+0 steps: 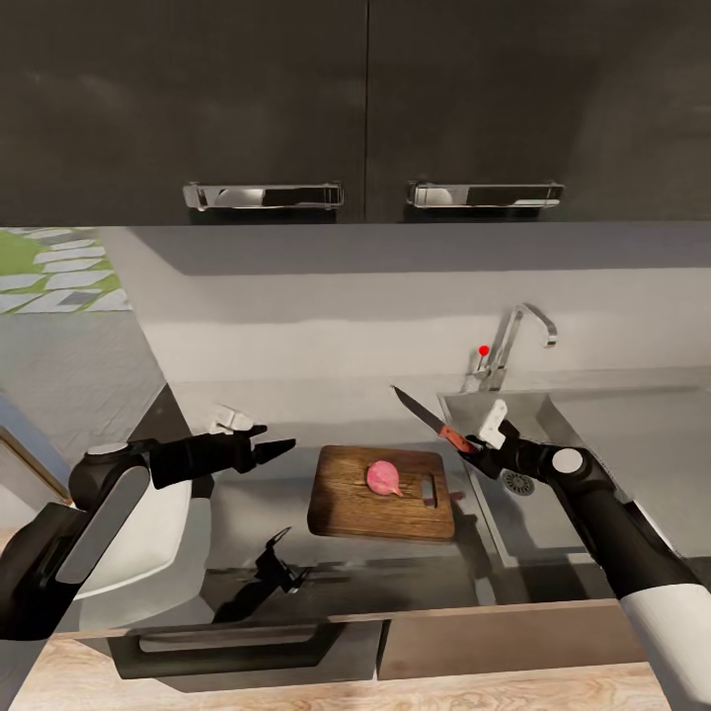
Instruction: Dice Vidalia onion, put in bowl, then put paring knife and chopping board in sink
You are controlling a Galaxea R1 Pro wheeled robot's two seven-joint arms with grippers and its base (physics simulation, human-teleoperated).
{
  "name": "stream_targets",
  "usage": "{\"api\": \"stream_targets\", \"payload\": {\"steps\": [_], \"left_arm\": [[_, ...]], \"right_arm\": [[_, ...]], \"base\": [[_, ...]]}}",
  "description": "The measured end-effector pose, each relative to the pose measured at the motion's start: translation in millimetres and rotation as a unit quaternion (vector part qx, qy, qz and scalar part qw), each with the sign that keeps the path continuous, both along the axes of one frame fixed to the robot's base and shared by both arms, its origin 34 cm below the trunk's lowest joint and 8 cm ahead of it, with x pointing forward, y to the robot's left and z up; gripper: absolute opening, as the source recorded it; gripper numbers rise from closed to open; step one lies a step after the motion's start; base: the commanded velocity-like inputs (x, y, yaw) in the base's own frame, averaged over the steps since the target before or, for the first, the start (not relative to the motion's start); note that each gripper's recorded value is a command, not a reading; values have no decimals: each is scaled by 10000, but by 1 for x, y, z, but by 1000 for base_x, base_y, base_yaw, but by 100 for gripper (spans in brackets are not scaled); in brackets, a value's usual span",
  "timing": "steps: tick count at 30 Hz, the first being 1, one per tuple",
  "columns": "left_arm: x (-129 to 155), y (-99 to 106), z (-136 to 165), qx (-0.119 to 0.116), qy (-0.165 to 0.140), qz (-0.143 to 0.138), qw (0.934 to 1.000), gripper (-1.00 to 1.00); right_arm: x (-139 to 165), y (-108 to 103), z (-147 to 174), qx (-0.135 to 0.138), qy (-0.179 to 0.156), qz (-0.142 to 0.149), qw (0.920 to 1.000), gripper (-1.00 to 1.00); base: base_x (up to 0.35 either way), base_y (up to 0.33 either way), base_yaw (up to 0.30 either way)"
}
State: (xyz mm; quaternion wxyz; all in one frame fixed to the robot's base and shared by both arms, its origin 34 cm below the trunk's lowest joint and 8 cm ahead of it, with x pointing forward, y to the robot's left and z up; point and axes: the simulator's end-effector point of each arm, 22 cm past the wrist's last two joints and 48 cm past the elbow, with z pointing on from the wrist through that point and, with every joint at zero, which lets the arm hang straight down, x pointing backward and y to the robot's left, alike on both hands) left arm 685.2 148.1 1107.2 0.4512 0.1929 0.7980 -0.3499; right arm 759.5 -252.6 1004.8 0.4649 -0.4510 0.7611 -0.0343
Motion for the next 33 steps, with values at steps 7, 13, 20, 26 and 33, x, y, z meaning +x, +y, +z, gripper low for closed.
{"api": "stream_targets", "payload": {"steps": [7, 13, 20, 26, 33], "left_arm": [[0, 0, 0, 11, -4, -3, 10000, 100], [2, 2, 4, -2, -115, 23, 9999, 100], [13, 10, 25, -111, -632, 167, 9978, 100], [12, 25, 41, -212, -834, 76, 9963, 100], [0, 46, 84, -738, -1212, -292, 9894, 100]], "right_arm": [[-13, 10, 4, -27, -300, 157, 9994, -100], [-31, 24, 5, -25, -529, 479, 9975, -100], [-50, 33, -5, -2, -576, 699, 9959, -100], [-58, 37, -9, 26, -643, 825, 9945, -100], [-57, 33, -9, 22, -780, 703, 9945, -100]], "base": [[0, 0, 0], [0, 0, 0], [0, 0, 0], [0, 0, 0], [0, 0, 0]]}}
